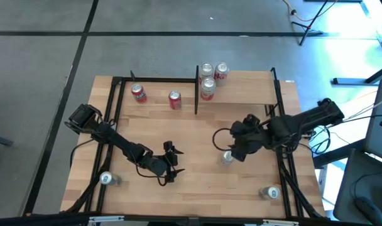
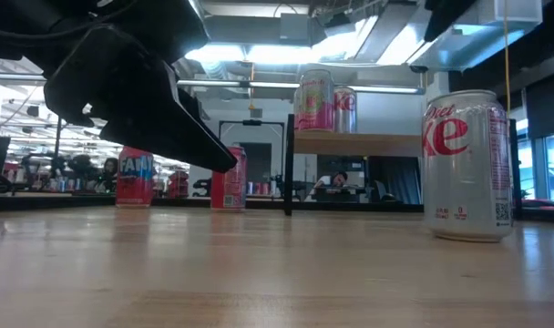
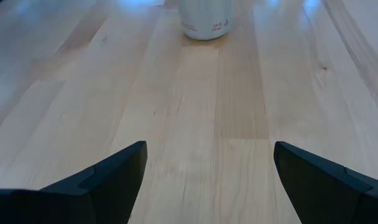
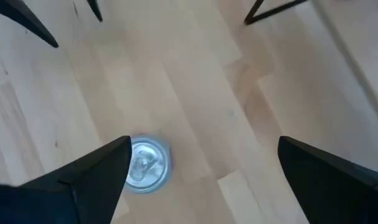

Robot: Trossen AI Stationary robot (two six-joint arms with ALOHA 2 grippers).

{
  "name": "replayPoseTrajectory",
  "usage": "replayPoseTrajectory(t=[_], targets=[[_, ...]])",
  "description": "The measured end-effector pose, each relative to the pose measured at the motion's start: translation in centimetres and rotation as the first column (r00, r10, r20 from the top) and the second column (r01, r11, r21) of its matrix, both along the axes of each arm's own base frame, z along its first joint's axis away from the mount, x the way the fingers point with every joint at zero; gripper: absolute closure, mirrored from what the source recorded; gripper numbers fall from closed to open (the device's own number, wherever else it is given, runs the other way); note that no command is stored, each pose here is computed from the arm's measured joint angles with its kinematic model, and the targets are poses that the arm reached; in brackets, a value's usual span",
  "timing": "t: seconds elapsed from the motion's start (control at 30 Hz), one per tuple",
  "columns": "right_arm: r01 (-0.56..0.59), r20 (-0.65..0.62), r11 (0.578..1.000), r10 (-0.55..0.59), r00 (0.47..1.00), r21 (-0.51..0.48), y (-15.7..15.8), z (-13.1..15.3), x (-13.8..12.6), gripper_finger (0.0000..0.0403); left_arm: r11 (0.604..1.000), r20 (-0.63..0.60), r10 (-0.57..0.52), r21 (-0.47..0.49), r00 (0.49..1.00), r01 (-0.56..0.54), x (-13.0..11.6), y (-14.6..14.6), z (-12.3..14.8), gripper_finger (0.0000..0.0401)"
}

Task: Place canned beverage on shelf
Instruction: Put the silver soda can on the shelf aligned with the other silver soda can

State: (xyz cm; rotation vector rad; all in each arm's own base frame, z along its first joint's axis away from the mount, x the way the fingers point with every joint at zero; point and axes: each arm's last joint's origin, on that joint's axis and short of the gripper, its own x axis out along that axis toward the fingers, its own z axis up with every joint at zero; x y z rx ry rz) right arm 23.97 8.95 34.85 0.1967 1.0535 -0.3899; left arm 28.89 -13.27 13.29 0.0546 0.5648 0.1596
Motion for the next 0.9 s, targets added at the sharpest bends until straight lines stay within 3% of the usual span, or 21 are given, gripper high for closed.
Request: replayPoseTrajectory(t=[0.47,0.9], targets=[[0.033,-0.209,0.998,-0.02,0.978,0.059,2.1,-5.4,4.1,0.0015,1.0,0.004,0.001,-0.003,1.0,-0.001,0.0,0.0,0.0,0.0055],[0.033,-0.255,0.995,-0.007,0.967,0.096,2.6,-6.5,4.8,0.0015,1.0,0.004,0.001,-0.003,1.0,-0.001,0.0,0.0,0.0,0.0055]])
